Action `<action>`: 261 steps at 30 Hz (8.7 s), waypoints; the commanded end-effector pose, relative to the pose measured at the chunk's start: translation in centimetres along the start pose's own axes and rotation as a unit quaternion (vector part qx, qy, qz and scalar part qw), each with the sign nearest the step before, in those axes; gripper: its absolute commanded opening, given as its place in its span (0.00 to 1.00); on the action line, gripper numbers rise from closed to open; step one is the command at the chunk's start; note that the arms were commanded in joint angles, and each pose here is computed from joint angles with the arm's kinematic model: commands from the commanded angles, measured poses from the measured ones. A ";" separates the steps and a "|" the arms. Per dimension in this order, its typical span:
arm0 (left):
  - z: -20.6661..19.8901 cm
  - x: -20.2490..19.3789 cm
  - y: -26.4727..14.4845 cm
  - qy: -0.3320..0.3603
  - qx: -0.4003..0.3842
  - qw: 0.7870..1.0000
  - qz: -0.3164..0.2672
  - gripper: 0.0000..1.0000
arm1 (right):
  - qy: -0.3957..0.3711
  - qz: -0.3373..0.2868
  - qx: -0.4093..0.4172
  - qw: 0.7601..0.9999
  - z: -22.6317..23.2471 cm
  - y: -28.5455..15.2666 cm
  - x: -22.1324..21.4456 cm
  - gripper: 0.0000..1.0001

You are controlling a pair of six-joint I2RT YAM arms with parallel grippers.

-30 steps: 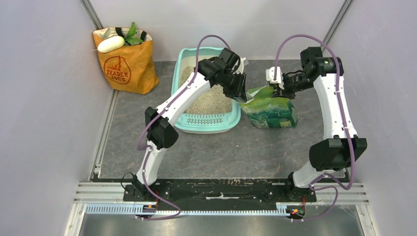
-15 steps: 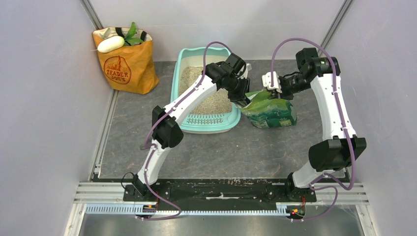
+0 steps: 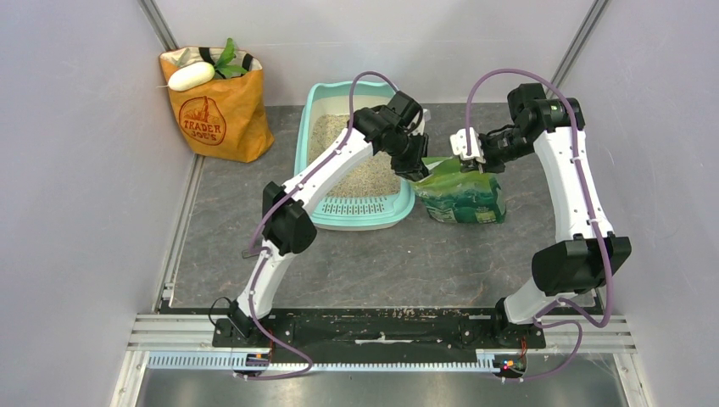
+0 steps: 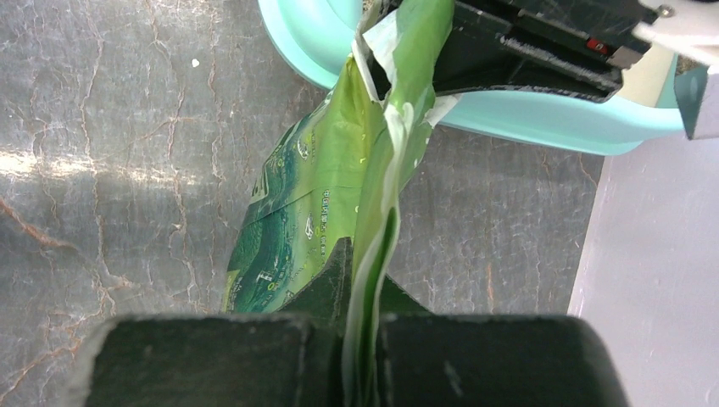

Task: Fill the litter box with clean litter

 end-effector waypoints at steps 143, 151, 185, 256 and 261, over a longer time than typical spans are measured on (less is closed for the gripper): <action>19.7 2.0 -22.5 -0.079 0.047 0.976 -0.195 0.02 | -0.019 0.035 -0.094 0.995 -7.6 -0.9 -1.3 0.00; 16.8 1.4 -21.5 0.090 0.175 0.966 -0.167 0.02 | -0.020 0.040 -0.097 0.994 -7.1 -1.2 -1.2 0.00; 0.7 4.0 -14.2 0.223 -0.137 0.959 -0.107 0.02 | -0.012 0.050 -0.104 0.993 -3.0 -3.7 0.0 0.00; -0.6 -5.1 10.5 0.052 -0.120 0.980 0.150 0.02 | -0.016 0.018 -0.040 0.999 -2.7 2.1 -2.5 0.00; -2.3 -3.0 9.4 0.037 -0.193 0.972 0.126 0.02 | -0.013 0.022 -0.037 0.999 -2.0 1.9 -2.2 0.00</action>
Point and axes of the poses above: each gripper's point midway between its finger pads, its own y axis out along the fingers, its own z axis along the line the jaws close on, x = y × z, the point moved 4 cm from there along -y, back along the fingers, and after that the axes turned 5 degrees about -y, right-handed, at the moved point
